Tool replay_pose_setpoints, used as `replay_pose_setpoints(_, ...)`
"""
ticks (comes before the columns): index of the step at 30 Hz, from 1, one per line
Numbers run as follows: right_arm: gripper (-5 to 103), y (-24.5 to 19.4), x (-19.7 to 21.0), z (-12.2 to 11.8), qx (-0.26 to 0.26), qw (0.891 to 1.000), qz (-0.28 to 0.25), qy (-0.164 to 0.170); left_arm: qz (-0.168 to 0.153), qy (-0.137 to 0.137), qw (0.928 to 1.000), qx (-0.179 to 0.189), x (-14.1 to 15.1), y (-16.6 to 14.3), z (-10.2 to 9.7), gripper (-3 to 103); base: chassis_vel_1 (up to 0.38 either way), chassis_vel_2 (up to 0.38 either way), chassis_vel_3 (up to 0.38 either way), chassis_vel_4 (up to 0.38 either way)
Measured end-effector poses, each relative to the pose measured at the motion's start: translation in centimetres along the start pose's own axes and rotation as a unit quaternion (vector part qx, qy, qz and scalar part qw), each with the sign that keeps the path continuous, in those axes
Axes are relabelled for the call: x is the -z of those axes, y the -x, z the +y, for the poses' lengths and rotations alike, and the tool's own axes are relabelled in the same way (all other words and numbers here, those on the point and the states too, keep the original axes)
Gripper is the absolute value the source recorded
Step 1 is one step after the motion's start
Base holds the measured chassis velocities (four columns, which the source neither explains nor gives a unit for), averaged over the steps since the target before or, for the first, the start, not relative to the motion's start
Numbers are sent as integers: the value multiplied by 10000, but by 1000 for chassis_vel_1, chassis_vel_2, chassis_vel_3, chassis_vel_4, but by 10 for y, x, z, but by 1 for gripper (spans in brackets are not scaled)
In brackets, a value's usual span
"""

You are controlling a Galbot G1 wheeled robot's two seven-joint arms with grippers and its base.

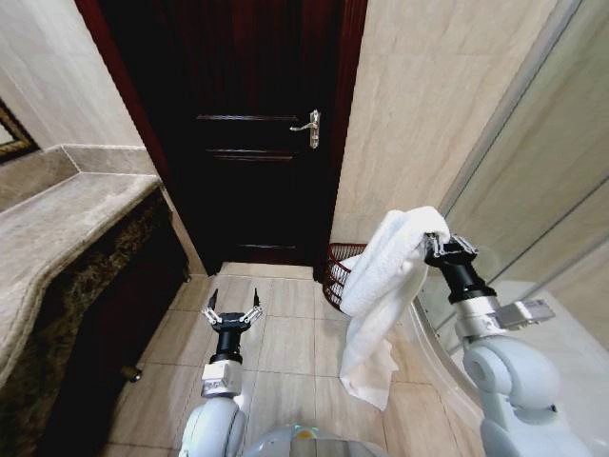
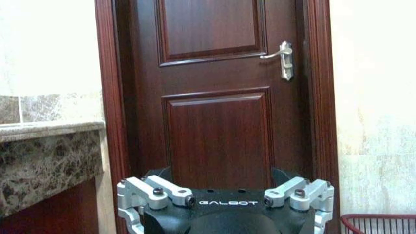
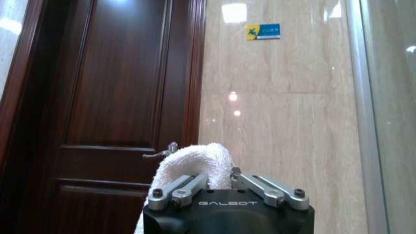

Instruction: Discard the used towel into the hamper.

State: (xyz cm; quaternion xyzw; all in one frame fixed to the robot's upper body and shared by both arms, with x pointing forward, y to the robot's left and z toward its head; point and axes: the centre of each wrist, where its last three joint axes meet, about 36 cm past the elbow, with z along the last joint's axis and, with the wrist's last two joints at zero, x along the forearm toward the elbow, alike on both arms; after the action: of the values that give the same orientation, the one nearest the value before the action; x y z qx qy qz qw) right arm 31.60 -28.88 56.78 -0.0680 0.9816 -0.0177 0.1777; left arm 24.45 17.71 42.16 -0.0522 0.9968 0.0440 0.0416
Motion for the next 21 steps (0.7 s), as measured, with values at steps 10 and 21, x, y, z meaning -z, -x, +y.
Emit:
replay_pose_setpoints(10,6,1,2,2,45,10000,30,-7,-27,23,9999,102,0,-1,0,100,0,0,0,0)
replay_pose_setpoints(21,6,1,4,3,47,10000,42,-25,-55,17,9999,109,1,-2,0,100,0,0,0,0)
